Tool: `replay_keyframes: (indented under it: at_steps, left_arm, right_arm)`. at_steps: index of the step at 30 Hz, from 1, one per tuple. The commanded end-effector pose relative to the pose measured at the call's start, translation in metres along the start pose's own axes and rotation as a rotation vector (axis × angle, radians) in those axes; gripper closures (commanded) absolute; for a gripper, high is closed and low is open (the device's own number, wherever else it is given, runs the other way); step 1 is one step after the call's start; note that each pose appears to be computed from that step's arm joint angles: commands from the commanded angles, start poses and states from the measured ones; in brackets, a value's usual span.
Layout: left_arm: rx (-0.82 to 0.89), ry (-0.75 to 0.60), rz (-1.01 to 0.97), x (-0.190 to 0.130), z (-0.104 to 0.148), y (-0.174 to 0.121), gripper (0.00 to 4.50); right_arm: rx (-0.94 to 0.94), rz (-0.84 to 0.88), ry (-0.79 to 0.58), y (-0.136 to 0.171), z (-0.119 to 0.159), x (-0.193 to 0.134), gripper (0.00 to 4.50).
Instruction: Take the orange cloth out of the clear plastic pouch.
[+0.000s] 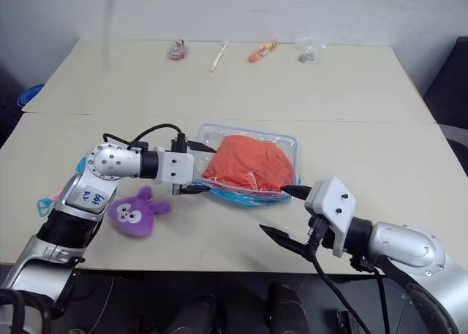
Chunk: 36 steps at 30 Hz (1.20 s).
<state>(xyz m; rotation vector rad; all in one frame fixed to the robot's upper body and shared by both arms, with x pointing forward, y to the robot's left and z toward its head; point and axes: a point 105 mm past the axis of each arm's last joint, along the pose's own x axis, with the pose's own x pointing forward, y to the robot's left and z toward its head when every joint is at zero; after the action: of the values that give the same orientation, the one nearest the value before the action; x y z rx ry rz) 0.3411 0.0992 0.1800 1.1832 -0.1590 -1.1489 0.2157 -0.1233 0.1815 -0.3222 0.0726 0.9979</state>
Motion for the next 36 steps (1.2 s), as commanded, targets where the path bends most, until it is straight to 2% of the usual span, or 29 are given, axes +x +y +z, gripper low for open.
replay_keyframes:
  at_steps: [1,3,6,14,18,19,29,32,36]
  left_arm:
    - [0.066,0.031,0.051,0.004,0.000,0.001,0.03]
    - [0.062,0.031,0.068,0.006,-0.001,0.002,0.03]
    - [0.032,0.005,0.062,0.007,0.002,0.000,0.58]
    - [-0.049,-0.035,0.065,0.007,0.012,0.003,3.07]
    - [-0.146,-0.059,0.076,0.008,0.020,0.005,4.34]
    - [-0.163,-0.061,0.080,0.007,0.021,0.005,4.46]
    - [-0.316,-0.027,0.190,-0.001,0.019,0.017,4.46]
    - [-0.392,-0.059,0.244,-0.002,0.023,0.024,4.46]
    - [-0.411,-0.060,0.230,0.001,0.027,0.018,4.46]
  right_arm:
    - [-0.034,0.004,-0.019,0.002,0.005,-0.001,0.01]
    - [-0.037,0.001,-0.018,0.001,0.006,-0.001,0.01]
    - [-0.039,-0.004,-0.016,0.000,0.006,-0.002,0.00]
    - [-0.047,-0.012,-0.008,0.001,0.005,-0.001,0.00]
    - [-0.046,-0.024,-0.009,0.001,0.005,0.000,0.00]
    - [-0.046,-0.029,-0.007,0.000,0.004,0.000,0.00]
    - [-0.073,-0.177,0.059,-0.013,-0.012,0.002,0.00]
    - [-0.082,-0.209,0.072,-0.010,-0.021,0.007,0.00]
    - [-0.105,-0.225,0.065,-0.003,-0.024,0.015,0.00]
